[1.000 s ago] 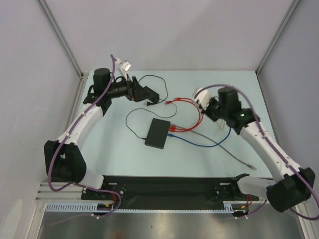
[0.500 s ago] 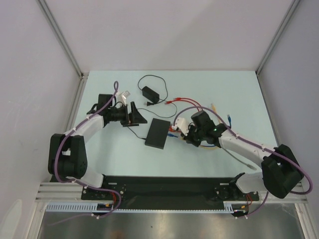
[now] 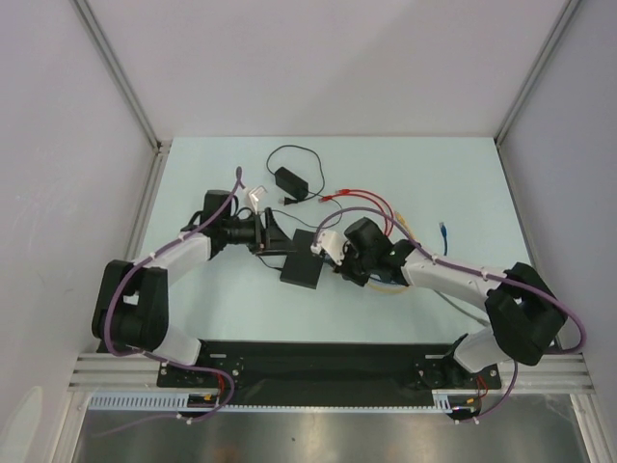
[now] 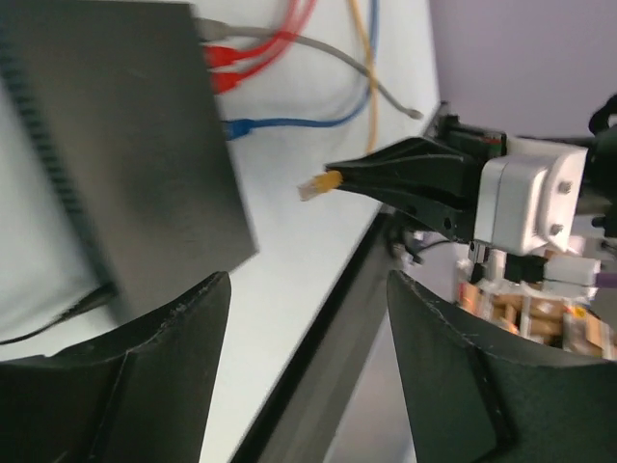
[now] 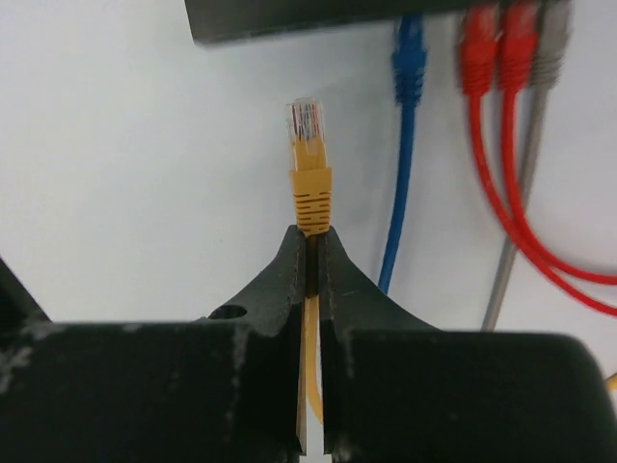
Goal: Insert the plug into the switch port
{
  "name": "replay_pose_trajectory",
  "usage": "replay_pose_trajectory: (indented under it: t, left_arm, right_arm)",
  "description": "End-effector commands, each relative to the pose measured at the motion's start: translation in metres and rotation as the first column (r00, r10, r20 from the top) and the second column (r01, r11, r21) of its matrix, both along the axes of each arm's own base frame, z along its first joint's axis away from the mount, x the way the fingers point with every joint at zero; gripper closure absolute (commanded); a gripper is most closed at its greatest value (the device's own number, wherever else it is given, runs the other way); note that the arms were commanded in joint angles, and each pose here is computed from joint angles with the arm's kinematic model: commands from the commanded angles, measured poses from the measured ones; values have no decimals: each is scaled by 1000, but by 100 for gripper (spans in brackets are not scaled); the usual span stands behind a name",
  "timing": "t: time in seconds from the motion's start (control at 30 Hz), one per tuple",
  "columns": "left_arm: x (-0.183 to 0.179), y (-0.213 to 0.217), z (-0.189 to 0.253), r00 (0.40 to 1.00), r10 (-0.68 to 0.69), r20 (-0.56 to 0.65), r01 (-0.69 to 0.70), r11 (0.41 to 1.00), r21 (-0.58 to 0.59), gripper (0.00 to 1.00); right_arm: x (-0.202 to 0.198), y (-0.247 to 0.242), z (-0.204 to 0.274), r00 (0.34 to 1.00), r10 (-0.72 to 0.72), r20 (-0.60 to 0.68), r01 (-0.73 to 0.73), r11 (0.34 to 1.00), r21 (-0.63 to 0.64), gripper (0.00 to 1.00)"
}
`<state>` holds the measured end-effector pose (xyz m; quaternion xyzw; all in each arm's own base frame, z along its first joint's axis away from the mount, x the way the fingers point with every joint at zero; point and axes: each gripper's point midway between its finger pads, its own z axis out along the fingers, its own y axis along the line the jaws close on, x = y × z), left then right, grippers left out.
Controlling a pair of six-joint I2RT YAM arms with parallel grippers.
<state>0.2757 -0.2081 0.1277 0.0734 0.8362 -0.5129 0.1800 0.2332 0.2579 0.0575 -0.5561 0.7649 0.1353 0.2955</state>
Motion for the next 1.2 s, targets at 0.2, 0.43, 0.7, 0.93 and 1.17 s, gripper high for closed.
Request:
replay_pose_trajectory:
  t: [0.2,0.43,0.7,0.93,1.17]
  left_arm:
    - [-34,-65,35,992,-127,-11,123,976,-182,21]
    - [-34,-90,25,990,-125,-65,110,973,-202,26]
    - [-36,-99,6,983,-128,-131,105,979,-175,31]
    - [-42,-109,13,977,-181,-115,155,965,-211,53]
    - [-44,-118,15,970,-217,-109,190,958,-215,79]
  right_arm:
    - [6,31,73,999,32,26,-36,980,197,100]
    - [2,30,80,1000,28,3,-28,974,225,100]
    - [1,32,91,999,32,13,-34,968,249,100]
    - [0,33,90,999,42,14,-45,967,253,100]
    - [0,33,90,999,46,17,-49,968,247,100]
